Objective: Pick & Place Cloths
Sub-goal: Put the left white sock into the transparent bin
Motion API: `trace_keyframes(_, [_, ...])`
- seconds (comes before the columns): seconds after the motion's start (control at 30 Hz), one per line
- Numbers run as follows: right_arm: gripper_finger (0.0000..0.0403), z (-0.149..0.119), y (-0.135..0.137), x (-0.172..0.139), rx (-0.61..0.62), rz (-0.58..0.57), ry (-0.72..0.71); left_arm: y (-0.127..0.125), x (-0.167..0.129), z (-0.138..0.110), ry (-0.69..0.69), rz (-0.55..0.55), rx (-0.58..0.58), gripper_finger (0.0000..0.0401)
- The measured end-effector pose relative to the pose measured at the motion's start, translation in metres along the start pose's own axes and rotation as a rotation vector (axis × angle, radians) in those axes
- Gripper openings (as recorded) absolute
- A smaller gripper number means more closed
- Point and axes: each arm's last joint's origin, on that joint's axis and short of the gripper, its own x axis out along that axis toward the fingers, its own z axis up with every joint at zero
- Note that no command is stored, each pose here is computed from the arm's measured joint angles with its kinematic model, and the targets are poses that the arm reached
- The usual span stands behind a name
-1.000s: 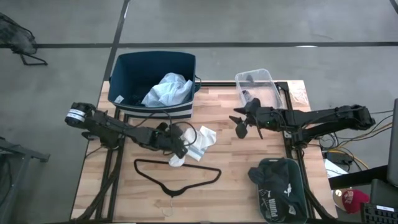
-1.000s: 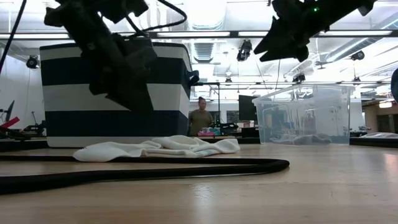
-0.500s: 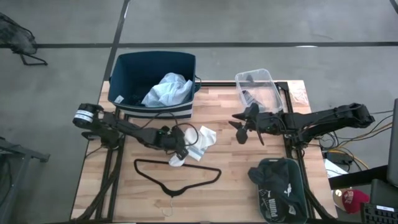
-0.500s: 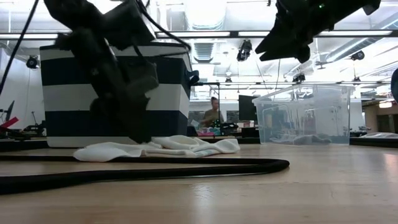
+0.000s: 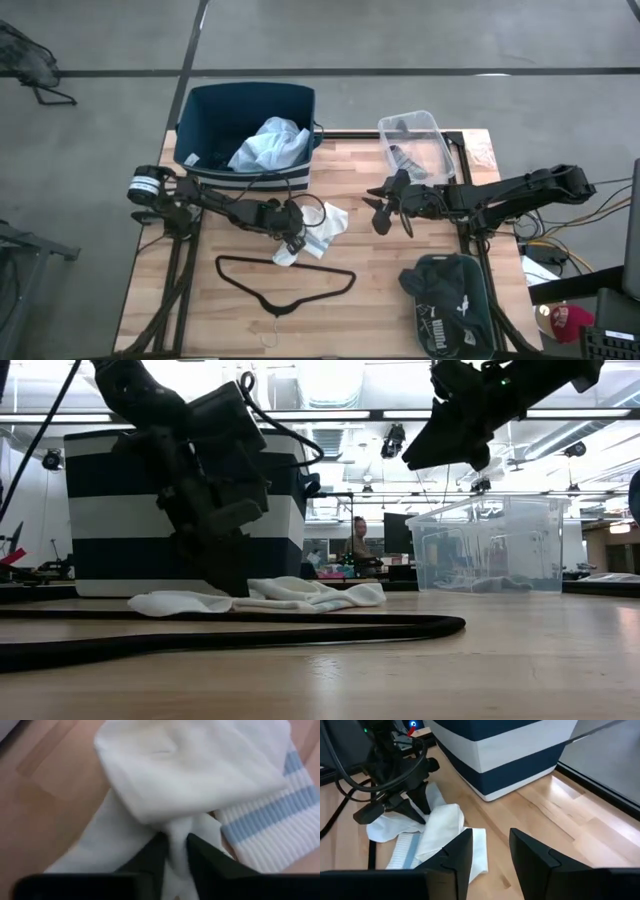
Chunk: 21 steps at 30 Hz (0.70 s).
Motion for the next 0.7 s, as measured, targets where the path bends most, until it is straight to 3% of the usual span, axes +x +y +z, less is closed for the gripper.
trace_keyframes(0.13, [0.0109, 0.002, 0.005, 0.002, -0.013, 0.012, -0.008, 0.0, -0.008, 0.004, -0.026, -0.018, 0.056, 0.0015])
trace_keyframes(0.33, [0.0089, 0.0, 0.015, 0.002, -0.068, 0.058, -0.019, -0.01, -0.04, -0.003, -0.125, 0.014, 0.155, 0.0008])
trace_keyframes(0.47, [0.0076, -0.001, 0.023, 0.003, -0.113, 0.09, -0.039, -0.025, -0.075, -0.001, -0.362, 0.054, 0.207, 0.0007])
trace_keyframes(0.6, [0.0065, -0.001, 0.031, 0.004, -0.134, 0.127, -0.079, -0.035, -0.096, -0.006, -0.483, 0.058, 0.234, 0.0009])
trace_keyframes(0.7, [0.0063, 0.001, 0.038, 0.005, -0.158, 0.155, -0.131, -0.043, -0.109, -0.007, -0.623, 0.123, 0.234, 0.0008])
